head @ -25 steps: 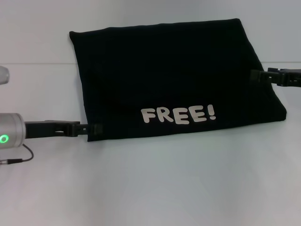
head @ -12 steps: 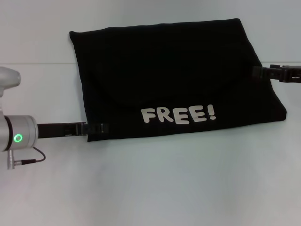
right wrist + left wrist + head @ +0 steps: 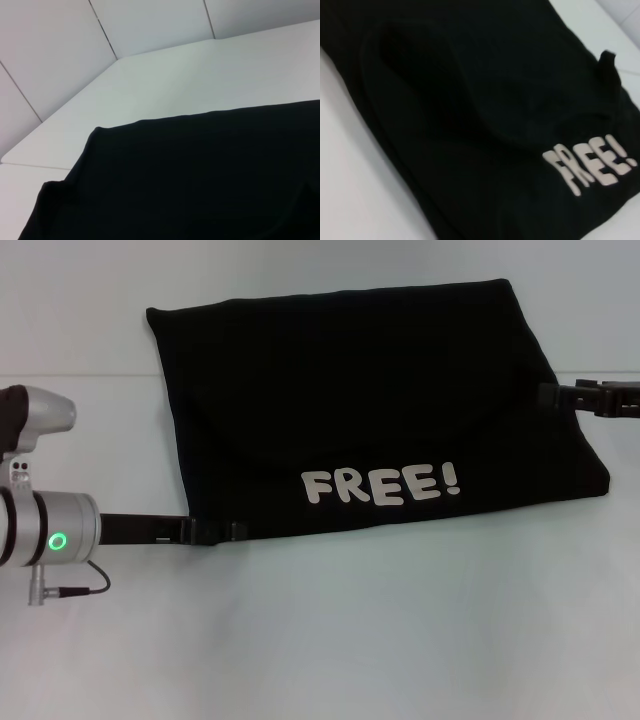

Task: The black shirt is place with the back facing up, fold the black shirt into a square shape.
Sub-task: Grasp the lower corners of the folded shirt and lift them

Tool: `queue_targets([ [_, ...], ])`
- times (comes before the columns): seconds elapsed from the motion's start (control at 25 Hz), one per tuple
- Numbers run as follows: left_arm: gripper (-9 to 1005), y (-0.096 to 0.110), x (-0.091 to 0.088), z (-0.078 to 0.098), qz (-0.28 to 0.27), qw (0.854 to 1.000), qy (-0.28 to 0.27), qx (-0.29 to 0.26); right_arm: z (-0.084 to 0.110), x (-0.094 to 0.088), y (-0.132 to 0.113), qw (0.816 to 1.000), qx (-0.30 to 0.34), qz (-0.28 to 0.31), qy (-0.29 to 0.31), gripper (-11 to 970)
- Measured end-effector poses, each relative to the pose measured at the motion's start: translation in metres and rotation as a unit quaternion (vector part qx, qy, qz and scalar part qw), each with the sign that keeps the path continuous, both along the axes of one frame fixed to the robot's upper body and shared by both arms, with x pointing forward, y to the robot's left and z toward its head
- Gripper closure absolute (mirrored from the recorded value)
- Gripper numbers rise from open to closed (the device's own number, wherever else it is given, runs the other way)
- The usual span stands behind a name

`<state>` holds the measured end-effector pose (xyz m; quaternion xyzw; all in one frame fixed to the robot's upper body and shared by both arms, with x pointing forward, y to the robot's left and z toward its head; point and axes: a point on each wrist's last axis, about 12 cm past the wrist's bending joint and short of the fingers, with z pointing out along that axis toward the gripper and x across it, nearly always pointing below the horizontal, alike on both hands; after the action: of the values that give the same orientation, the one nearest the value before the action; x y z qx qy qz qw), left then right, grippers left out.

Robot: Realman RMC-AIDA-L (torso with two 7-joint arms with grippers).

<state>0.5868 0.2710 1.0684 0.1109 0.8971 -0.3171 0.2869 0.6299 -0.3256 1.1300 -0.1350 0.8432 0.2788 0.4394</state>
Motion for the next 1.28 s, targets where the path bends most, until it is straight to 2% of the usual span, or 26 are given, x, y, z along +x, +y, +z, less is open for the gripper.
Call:
queue_targets([
  [0.12, 191, 0.002, 0.002, -0.001, 0.004, 1.0, -0.004, 0.009, -0.001, -0.001, -0.001, 1.0, 0.0, -0.001, 0.001, 162],
  [0.52, 439, 0.005, 0.003, -0.002, 0.009, 1.0, -0.006, 0.024, -0.003, -0.003, -0.004, 1.0, 0.0, -0.002, 0.004, 161],
  [0.8, 725, 0.005, 0.004, -0.003, 0.009, 0.999, -0.009, 0.033, -0.004, -0.007, -0.011, 1.0, -0.009, -0.004, 0.011, 167],
  [0.96, 882, 0.006, 0.005, -0.002, 0.009, 0.999, -0.011, 0.035, -0.007, -0.008, -0.021, 0.998, -0.035, -0.015, 0.048, 165],
  [1.12, 948, 0.006, 0.006, 0.0, 0.006, 0.999, -0.014, 0.035, -0.012, -0.006, -0.032, 0.991, -0.073, -0.048, 0.098, 176],
  [1.28, 981, 0.008, 0.006, 0.003, 0.003, 0.999, -0.016, 0.036, -0.016, -0.004, -0.035, 0.986, -0.099, -0.07, 0.117, 191],
])
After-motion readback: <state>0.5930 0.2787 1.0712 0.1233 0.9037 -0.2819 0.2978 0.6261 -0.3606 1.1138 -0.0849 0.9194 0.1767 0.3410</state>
